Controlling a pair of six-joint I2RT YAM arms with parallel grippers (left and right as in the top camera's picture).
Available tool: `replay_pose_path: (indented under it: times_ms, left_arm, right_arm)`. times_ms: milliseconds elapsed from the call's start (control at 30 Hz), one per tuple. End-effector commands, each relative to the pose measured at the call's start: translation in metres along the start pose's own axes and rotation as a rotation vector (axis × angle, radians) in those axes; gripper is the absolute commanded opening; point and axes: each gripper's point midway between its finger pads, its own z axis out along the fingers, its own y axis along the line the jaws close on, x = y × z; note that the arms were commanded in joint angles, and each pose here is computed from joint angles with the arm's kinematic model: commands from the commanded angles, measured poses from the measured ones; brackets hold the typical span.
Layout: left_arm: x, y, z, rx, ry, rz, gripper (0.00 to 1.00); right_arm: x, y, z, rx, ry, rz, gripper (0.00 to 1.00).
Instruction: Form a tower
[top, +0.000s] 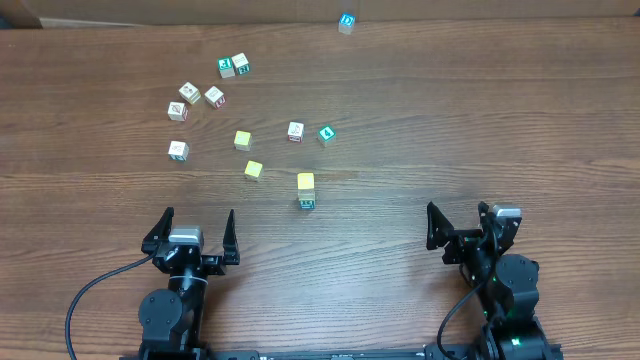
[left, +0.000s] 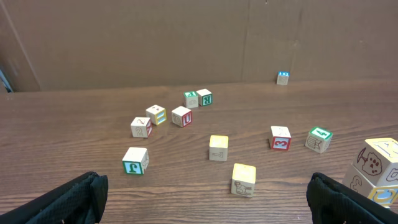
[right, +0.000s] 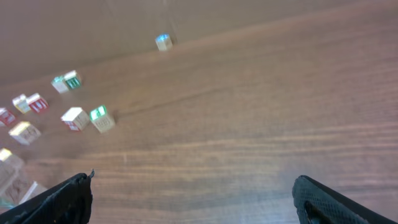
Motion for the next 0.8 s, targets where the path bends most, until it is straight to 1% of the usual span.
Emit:
replay_pose_path:
  times_ms: [0,67,400,767]
  left_arm:
    - [-0.001,-0.002,0.0,0.011,-0.009,0.016,1.0]
    - [-0.001,-0.002,0.0,0.011,-0.009,0.016,1.0]
    - [-0.001,-0.002,0.0,0.011,-0.009,0.016,0.99]
    - [-0.001,-0.002,0.0,0.011,-0.009,0.016,0.99]
  right_arm:
    - [0.002,-0.005,-0.004,0.02,-0.007,-0.022,1.0]
    - [0.006,-0.006,-0.005,0.023,0.007,-0.022,1.0]
    - [0.0,-0.003,-0.007,0.014,-0.021,-0.023,1.0]
    - [-0.044,0.009,-0.026,-0.036,-0.226,-0.056,1.0]
